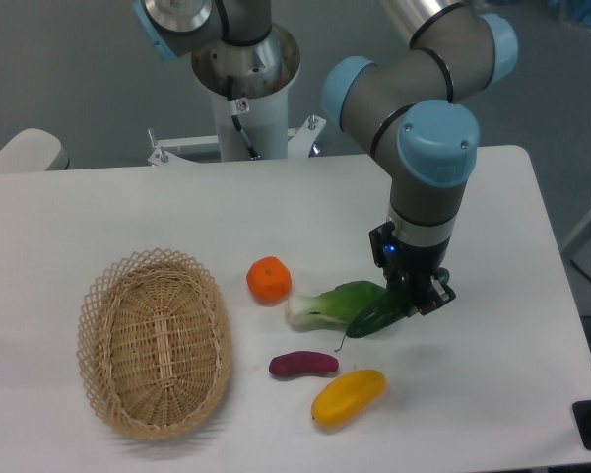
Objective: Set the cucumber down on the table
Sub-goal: 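Lift the green cucumber from beside the bok choy with the gripper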
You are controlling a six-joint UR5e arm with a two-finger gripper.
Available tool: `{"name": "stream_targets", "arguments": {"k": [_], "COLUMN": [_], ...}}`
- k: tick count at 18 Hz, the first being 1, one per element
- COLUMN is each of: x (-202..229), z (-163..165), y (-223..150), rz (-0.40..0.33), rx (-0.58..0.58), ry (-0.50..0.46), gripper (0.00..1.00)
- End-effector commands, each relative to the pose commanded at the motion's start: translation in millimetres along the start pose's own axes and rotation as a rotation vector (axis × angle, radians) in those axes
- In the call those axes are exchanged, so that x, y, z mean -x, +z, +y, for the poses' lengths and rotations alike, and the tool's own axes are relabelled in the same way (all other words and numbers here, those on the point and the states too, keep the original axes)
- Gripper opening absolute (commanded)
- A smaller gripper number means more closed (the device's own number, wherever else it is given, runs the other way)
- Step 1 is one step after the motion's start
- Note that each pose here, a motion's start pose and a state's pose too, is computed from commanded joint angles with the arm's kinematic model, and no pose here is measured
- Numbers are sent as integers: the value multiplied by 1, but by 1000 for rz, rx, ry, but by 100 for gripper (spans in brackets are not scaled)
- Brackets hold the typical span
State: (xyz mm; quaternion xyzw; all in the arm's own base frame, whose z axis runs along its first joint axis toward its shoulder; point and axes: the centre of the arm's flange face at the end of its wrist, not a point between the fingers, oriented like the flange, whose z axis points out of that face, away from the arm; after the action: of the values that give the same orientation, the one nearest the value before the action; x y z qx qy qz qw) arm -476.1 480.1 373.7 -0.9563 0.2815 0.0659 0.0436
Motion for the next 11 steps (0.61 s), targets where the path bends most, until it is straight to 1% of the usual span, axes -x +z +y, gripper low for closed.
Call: {"name": "stream_targets", "arguments": {"k": [5,6,8,11], "x": [-2,-1,-2,-1], "z": [-1,-1,1,-3], "y": [2,3,6,18], "rz": [6,8,12,30], "rx": [4,4,5,8], "ry": [-9,-23,-85,-223], "gripper": [30,30,30,30]}}
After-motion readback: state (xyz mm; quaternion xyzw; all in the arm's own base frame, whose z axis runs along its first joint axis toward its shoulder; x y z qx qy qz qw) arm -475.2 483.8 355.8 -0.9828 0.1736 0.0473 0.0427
